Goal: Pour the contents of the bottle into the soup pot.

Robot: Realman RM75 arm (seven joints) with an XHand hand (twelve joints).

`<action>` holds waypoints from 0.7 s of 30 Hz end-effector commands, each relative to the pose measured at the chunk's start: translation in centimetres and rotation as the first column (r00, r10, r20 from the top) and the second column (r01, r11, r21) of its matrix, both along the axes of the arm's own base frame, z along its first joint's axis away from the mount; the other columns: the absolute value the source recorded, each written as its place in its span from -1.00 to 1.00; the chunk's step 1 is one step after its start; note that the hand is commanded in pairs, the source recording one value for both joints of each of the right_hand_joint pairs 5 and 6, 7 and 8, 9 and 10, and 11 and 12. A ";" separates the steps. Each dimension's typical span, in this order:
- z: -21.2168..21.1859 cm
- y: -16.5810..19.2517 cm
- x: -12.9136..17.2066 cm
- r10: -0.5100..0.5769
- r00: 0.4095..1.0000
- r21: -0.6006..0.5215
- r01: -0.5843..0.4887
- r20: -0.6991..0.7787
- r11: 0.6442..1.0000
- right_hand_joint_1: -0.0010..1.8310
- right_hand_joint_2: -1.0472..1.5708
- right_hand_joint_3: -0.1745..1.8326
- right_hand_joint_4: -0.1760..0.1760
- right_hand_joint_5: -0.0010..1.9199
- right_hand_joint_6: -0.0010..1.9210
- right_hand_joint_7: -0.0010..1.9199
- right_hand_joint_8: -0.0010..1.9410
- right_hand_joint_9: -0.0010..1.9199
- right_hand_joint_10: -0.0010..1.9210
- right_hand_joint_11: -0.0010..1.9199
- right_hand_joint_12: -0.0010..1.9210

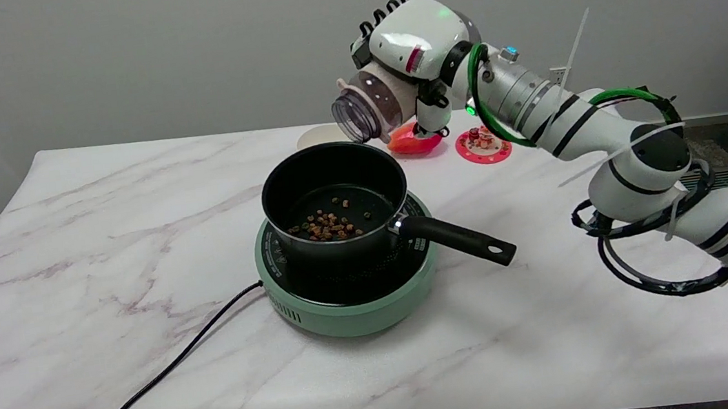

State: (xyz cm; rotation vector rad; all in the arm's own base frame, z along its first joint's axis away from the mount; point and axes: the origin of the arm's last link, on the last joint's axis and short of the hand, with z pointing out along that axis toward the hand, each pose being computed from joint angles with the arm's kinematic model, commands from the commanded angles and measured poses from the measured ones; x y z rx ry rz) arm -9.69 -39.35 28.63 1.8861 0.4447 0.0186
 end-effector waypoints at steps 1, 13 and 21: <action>-3.3 2.7 0.1 0.116 0.968 0.100 -0.096 -0.222 0.990 0.66 0.25 -0.16 0.00 0.65 0.64 0.66 0.65 0.20 0.20 0.12 0.12; -4.5 2.7 -0.1 0.184 0.902 0.146 -0.136 -0.391 0.980 0.66 0.27 -0.18 0.00 0.64 0.64 0.67 0.66 0.20 0.20 0.13 0.13; -3.7 1.4 0.8 0.200 0.858 0.167 -0.135 -0.474 0.977 0.65 0.24 -0.16 0.00 0.63 0.63 0.66 0.65 0.17 0.17 0.12 0.11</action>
